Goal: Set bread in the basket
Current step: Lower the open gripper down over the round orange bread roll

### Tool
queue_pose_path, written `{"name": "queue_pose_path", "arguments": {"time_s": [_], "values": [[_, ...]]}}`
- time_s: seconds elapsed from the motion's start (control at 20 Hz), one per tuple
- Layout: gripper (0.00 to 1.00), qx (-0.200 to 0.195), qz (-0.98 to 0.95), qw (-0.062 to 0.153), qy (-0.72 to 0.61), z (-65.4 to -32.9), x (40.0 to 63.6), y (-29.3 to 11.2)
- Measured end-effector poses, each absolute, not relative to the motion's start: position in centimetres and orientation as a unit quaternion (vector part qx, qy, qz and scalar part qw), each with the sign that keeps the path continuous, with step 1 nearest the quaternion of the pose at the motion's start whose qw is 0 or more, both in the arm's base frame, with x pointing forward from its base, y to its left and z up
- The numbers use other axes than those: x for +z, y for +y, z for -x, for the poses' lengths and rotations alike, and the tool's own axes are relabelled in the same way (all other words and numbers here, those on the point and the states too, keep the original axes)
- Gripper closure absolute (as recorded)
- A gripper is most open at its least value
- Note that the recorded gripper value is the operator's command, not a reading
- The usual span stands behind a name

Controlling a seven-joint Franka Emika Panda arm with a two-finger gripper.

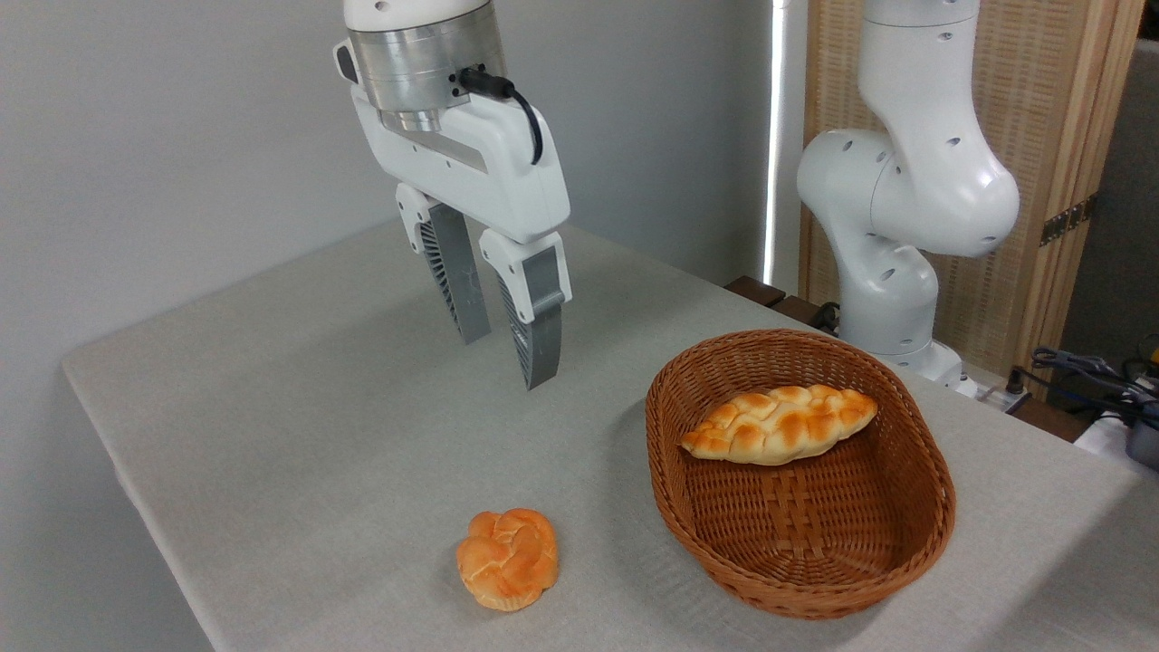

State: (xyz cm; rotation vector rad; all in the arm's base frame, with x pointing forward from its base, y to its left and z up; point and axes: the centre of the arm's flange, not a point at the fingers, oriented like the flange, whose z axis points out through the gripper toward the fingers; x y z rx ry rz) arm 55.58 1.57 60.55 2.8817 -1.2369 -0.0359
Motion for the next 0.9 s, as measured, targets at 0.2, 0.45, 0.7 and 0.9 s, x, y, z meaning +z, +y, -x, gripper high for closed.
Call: {"name": "queue_pose_path", "arguments": {"time_s": [0.2,0.45,0.7,0.9], "values": [[0.00,-0.005,-0.922,0.000,-0.388,-55.8,60.3,2.3],[0.00,0.004,-0.922,-0.004,-0.386,-55.6,58.9,2.6],[0.00,0.018,-0.924,-0.009,-0.382,-53.2,54.3,3.0],[0.00,0.036,-0.924,-0.018,-0.380,-52.7,49.1,3.2]]}}
